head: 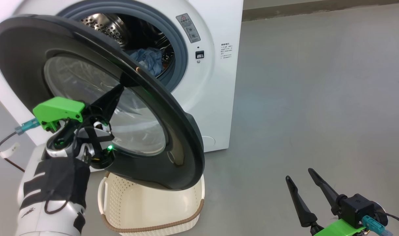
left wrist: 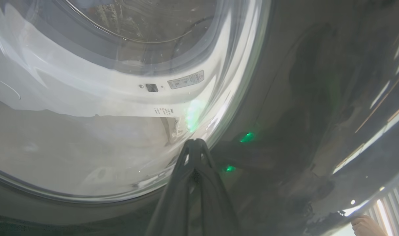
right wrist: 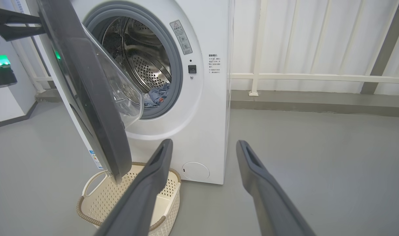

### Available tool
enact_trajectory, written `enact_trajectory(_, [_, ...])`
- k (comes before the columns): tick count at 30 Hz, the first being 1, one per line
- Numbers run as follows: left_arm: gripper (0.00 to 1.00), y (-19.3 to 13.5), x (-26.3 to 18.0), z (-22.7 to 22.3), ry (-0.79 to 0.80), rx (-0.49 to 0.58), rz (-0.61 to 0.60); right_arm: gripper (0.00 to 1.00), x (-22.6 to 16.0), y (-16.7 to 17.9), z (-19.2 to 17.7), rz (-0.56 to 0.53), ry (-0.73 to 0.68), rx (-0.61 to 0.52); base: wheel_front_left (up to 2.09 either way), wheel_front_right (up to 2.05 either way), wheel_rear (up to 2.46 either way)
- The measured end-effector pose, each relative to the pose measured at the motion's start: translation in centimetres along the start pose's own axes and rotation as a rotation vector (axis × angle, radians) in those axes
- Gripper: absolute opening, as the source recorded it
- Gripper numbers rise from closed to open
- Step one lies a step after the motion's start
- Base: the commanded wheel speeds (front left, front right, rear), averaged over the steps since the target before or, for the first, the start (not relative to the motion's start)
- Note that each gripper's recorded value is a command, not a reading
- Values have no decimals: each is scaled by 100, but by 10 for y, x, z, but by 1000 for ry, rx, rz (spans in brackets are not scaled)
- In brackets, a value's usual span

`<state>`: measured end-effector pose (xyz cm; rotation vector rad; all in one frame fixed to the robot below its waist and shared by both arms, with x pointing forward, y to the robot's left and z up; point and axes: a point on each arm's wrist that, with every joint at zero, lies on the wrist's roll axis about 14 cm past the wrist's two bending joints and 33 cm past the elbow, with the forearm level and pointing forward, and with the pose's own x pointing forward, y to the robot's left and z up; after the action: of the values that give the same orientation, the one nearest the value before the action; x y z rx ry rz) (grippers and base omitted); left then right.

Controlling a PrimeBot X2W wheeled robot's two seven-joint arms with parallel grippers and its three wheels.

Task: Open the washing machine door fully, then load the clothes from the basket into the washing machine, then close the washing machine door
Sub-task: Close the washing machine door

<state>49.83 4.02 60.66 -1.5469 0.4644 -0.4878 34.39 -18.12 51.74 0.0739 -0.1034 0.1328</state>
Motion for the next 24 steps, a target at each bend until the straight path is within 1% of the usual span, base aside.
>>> enact_trajectory(24, [0, -1, 6, -8, -18, -24, -15, 100, -1, 3, 0, 10, -1, -1, 0, 0, 0])
